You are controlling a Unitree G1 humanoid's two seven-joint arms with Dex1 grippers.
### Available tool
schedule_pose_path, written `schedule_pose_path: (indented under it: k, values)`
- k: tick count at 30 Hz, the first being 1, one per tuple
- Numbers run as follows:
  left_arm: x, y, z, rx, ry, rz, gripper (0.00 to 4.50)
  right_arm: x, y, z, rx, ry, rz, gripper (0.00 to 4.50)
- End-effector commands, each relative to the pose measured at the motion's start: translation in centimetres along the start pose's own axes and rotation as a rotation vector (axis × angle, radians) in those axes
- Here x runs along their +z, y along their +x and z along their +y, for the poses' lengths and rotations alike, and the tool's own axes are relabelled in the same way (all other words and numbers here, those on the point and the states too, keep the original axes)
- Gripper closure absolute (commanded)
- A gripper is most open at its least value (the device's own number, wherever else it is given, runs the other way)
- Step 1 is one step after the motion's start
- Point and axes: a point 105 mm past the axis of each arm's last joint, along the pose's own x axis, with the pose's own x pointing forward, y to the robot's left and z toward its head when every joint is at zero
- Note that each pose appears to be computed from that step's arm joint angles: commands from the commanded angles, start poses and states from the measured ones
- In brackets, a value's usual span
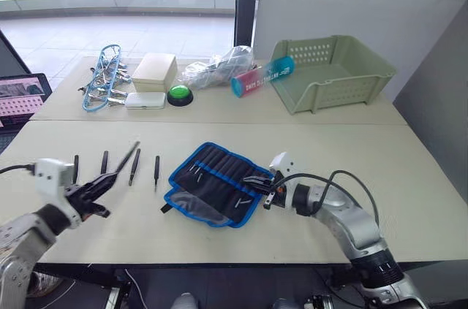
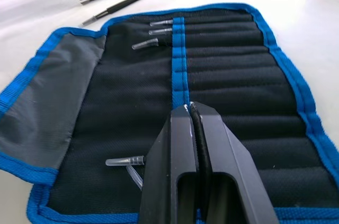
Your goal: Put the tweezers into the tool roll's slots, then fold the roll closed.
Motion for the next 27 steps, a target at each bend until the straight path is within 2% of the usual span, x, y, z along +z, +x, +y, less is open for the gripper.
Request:
schedule_pose_path:
  k: [1, 4, 8, 13, 15, 18, 27]
  values:
    - [0.3, 1.1, -3.9, -0.156, 0.013, 0.089, 4.50, 0.5, 0.2, -1.3, -0.036, -0.043, -0.017, 4.47]
    - [-0.3, 1.6, -6.7, -0.249, 0.012, 0.204, 4.50, -0.8, 0.1, -1.8, -0.049, -0.025, 0.026, 4.47]
    - [-0.7, 2.2, -9.1, -0.317, 0.025, 0.274, 4.50, -2.2, -0.3, -1.7, -0.046, -0.002, 0.049, 4.47]
    - [-1.2, 2.9, -8.7, -0.245, 0.001, 0.383, 4.50, -3.5, -0.3, -1.5, -0.060, 0.005, 0.092, 4.47]
    - [-1.7, 2.9, -8.5, -0.215, 0.035, 0.463, 4.50, -3.5, -0.1, -1.4, -0.060, 0.005, 0.094, 4.47]
    - [-1.7, 3.0, -7.8, -0.168, 0.054, 0.520, 4.50, -3.2, 0.4, -1.0, -0.055, 0.003, 0.089, 4.47]
    - [-2.1, 4.0, -7.7, -0.166, 0.088, 0.567, 4.50, -3.8, 1.2, 0.2, -0.045, 0.005, 0.118, 4.47]
